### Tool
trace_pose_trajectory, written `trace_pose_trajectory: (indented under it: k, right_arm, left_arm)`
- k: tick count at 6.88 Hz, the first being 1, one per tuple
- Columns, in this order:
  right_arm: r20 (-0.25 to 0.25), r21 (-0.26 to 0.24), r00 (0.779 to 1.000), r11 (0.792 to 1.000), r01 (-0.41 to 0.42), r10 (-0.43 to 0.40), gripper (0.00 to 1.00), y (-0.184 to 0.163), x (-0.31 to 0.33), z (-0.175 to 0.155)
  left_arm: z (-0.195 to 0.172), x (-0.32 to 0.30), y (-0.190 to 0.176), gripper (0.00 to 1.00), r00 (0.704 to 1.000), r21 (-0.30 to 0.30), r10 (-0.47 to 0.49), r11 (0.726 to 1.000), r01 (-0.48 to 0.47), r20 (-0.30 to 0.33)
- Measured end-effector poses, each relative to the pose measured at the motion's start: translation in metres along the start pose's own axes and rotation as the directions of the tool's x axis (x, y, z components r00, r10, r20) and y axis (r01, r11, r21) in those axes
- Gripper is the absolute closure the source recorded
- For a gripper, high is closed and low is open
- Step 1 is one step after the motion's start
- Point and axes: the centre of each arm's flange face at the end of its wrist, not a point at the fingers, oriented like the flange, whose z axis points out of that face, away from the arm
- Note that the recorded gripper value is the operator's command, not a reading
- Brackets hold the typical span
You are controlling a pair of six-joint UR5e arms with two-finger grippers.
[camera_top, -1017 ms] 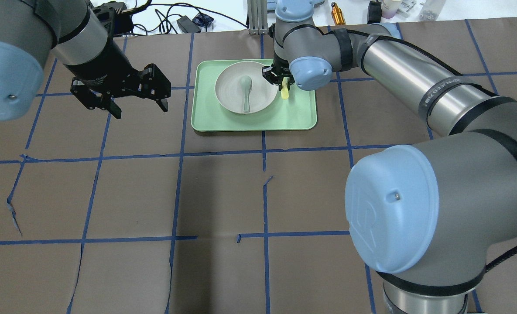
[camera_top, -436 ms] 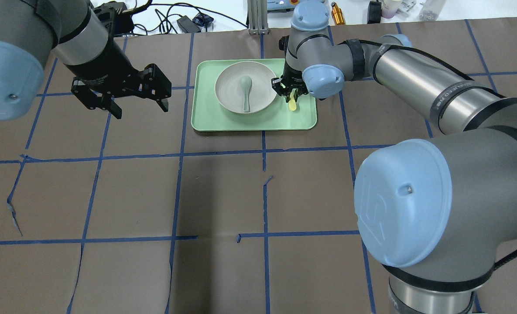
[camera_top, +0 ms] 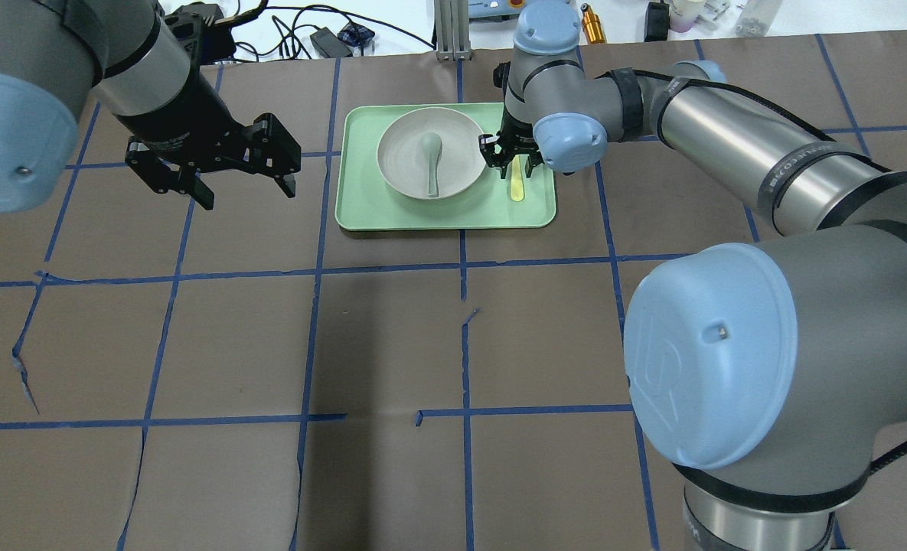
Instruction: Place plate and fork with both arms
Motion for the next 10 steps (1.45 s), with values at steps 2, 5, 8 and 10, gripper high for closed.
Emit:
trace_pose_trajectory:
  k: [2, 5, 8, 10]
  right_arm:
    - [-0.033, 0.020, 0.999, 1.000, 0.003, -0.002, 0.00, 0.009, 0.004, -0.061]
    - [-0.046, -0.007, 0.999, 1.000, -0.022, 0.022, 0.05, 0.083, 0.016, -0.245]
    - [-0.024, -0.010, 0.999, 0.999, -0.036, 0.035, 0.00, 0.166, 0.029, -0.319]
    - [-0.018, 0.022, 0.999, 0.999, -0.046, 0.046, 0.00, 0.201, 0.033, -0.323]
  left_arm:
    - [0.000, 0.000, 0.000, 0.02, 1.000, 0.000, 0.000, 1.000, 0.000, 0.000]
    - [-0.003, -0.001, 0.003, 0.02, 1.000, 0.003, 0.001, 1.000, -0.001, 0.008]
    - [-0.006, -0.001, 0.007, 0.02, 1.000, 0.004, -0.001, 1.000, 0.001, 0.017]
    - [-0.006, -0.002, 0.010, 0.02, 0.999, 0.010, -0.010, 1.000, 0.010, 0.035]
